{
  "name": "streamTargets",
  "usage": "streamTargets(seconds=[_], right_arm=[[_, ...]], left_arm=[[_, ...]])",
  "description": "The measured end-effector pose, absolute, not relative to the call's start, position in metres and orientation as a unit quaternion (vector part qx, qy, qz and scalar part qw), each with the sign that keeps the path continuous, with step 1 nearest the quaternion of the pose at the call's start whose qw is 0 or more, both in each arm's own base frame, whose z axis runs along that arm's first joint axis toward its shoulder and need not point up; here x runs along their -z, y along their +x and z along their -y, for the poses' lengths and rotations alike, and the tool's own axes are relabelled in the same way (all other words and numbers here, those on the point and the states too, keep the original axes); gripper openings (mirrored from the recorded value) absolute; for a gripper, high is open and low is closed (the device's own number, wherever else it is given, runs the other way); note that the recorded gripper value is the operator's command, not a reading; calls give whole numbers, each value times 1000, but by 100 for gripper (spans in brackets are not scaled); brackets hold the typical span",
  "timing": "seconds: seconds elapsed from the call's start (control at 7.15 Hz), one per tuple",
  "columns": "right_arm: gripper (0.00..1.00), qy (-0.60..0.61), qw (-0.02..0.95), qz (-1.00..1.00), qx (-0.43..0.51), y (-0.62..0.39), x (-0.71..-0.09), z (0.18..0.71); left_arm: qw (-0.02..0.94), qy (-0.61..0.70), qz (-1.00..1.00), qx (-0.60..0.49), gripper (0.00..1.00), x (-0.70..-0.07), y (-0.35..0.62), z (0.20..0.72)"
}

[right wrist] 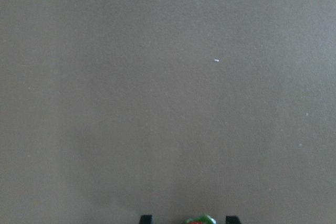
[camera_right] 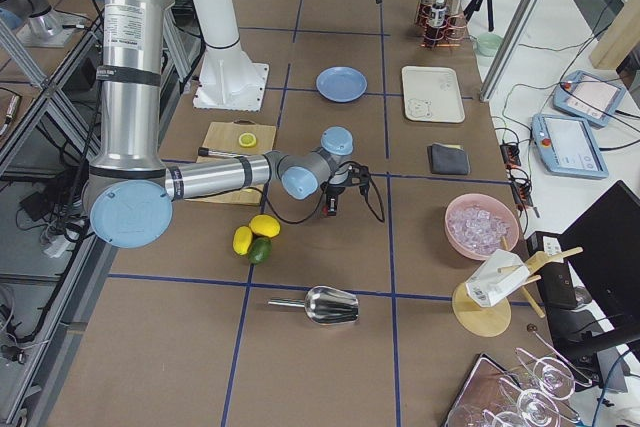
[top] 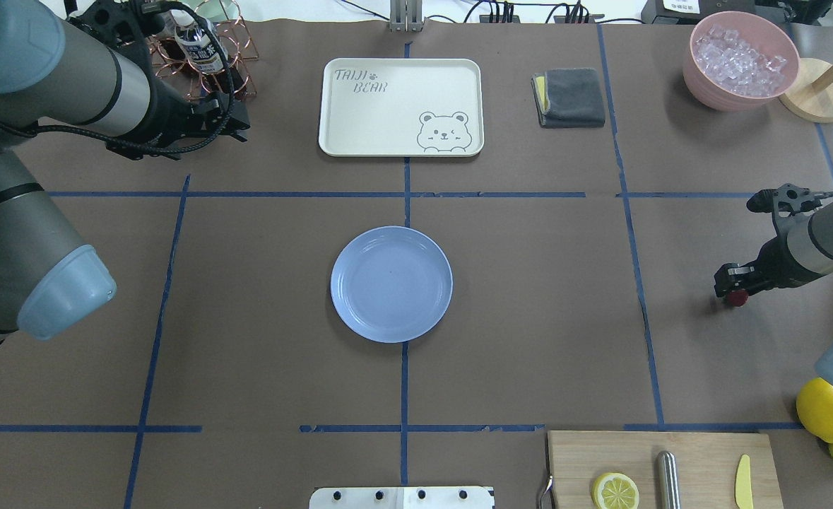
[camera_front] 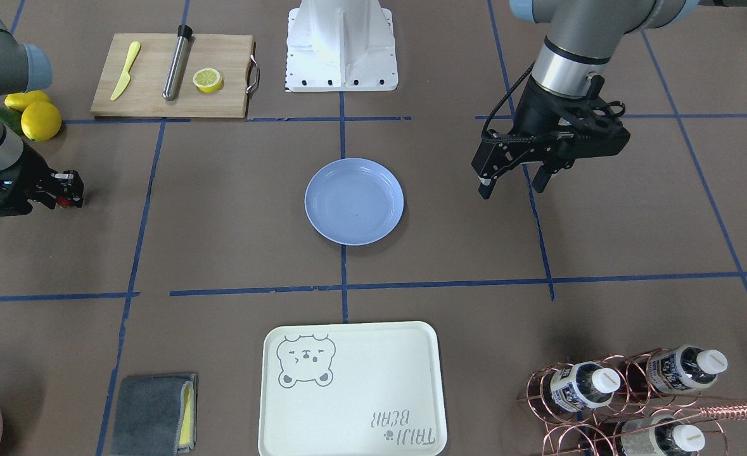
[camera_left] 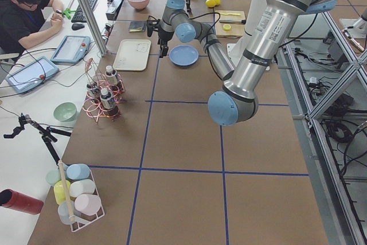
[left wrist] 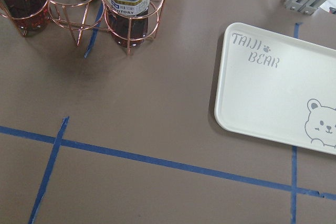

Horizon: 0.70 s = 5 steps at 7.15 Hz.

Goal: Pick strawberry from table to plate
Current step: 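Lower the right gripper onto the red strawberry and close on it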

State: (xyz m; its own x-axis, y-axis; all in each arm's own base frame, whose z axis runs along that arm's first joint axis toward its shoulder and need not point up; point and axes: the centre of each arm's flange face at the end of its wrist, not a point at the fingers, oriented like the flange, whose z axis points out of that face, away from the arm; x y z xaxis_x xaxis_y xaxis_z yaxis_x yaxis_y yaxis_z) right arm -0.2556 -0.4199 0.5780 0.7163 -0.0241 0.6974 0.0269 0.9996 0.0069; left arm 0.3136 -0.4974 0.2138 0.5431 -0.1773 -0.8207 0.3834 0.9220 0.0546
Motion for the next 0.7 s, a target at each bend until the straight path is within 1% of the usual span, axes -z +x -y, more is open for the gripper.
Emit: streamTargets(seconds=[0.28, 0.42, 0.56, 0.7], right_arm=[[0, -5, 925, 380, 3, -255, -574, 420], [0, 1, 923, 386, 3, -254, -563, 419], [0, 10, 917, 398, 4, -248, -533, 418], [0, 10, 912, 410, -2, -237, -488, 419]], left_arm=[[871, 114, -450, 161, 100, -213, 314, 498], [871, 114, -450, 161, 100, -213, 314, 498], [871, 115, -450, 161, 100, -213, 314, 498], [871, 115, -450, 161, 100, -213, 314, 499]])
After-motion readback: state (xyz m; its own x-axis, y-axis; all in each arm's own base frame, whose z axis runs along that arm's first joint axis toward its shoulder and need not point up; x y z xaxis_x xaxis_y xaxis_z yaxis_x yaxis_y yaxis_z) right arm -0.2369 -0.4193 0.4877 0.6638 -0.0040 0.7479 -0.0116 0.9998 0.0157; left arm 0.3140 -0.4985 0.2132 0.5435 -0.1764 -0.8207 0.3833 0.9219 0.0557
